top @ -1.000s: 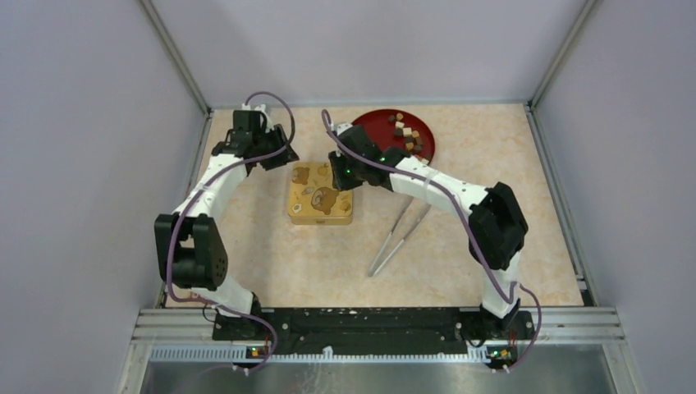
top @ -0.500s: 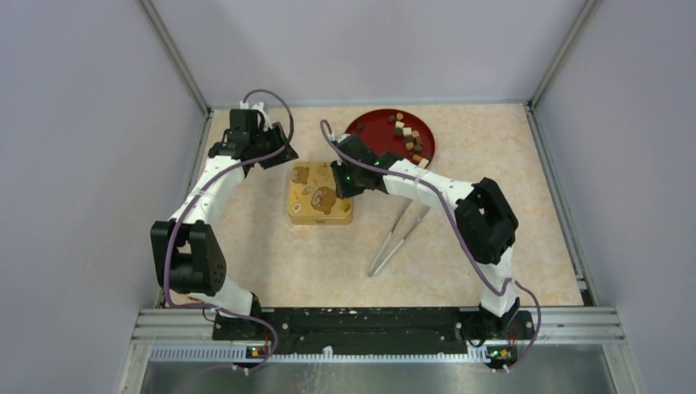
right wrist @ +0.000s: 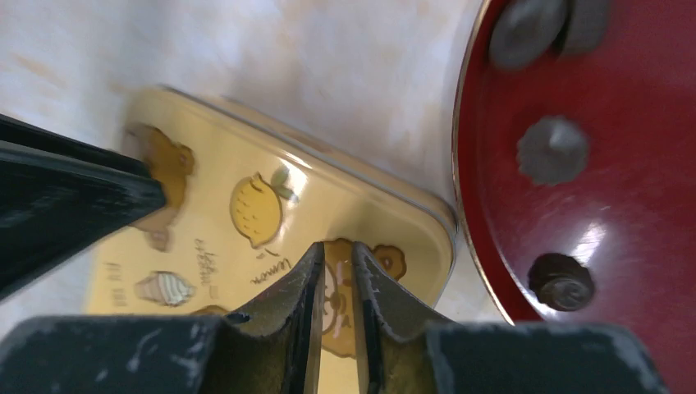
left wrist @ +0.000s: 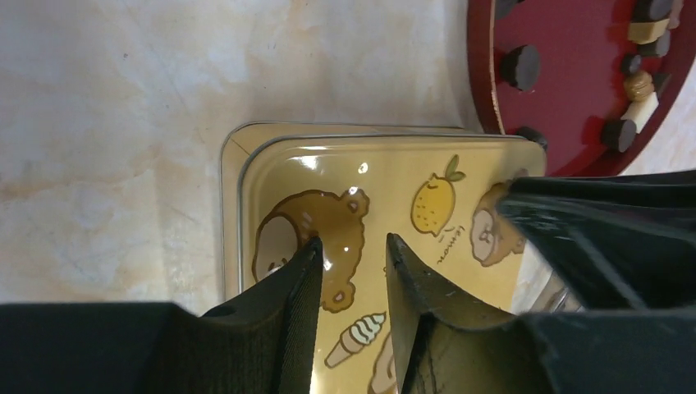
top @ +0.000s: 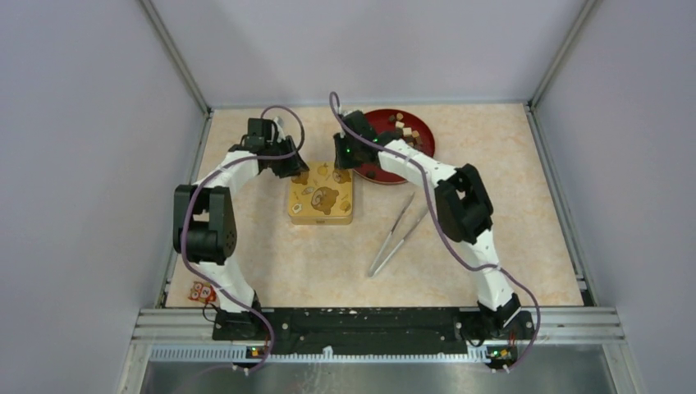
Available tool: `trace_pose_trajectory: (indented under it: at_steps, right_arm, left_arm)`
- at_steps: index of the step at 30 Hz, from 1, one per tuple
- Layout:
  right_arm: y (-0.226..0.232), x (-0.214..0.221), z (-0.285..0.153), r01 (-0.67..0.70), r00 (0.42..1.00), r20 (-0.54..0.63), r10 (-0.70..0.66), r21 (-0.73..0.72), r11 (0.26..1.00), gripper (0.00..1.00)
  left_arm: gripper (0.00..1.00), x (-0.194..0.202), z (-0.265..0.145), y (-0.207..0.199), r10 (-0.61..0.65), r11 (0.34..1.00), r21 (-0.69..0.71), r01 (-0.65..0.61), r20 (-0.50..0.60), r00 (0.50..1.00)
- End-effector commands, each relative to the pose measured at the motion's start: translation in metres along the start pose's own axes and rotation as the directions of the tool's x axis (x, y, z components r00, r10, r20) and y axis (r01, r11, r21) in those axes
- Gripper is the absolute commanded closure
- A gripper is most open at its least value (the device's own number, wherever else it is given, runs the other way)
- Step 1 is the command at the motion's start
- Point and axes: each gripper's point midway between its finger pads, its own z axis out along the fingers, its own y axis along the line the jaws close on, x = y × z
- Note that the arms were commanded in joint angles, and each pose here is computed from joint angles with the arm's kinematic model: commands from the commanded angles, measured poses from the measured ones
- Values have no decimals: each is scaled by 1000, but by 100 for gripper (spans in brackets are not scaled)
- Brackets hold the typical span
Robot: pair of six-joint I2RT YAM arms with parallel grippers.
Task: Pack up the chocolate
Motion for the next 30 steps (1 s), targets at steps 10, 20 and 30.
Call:
trace_pose_trajectory:
  at_steps: [10, 20, 30]
  right_arm:
    - [10, -6, -12, -27, 1000, -17, 26, -41, 999, 83]
    - [30, -37, -24, -27, 998, 48, 32, -99, 995, 82]
    - [12, 15, 7, -42, 997, -69, 39, -53, 998, 82]
  left_arm:
    - [60, -17, 2, -7, -2, 1000, 12, 1, 49, 999]
    - [57, -46, -24, -11, 49, 998, -55, -41, 158, 986]
    - [59, 31, 46, 48, -27, 982, -187, 13, -71, 997]
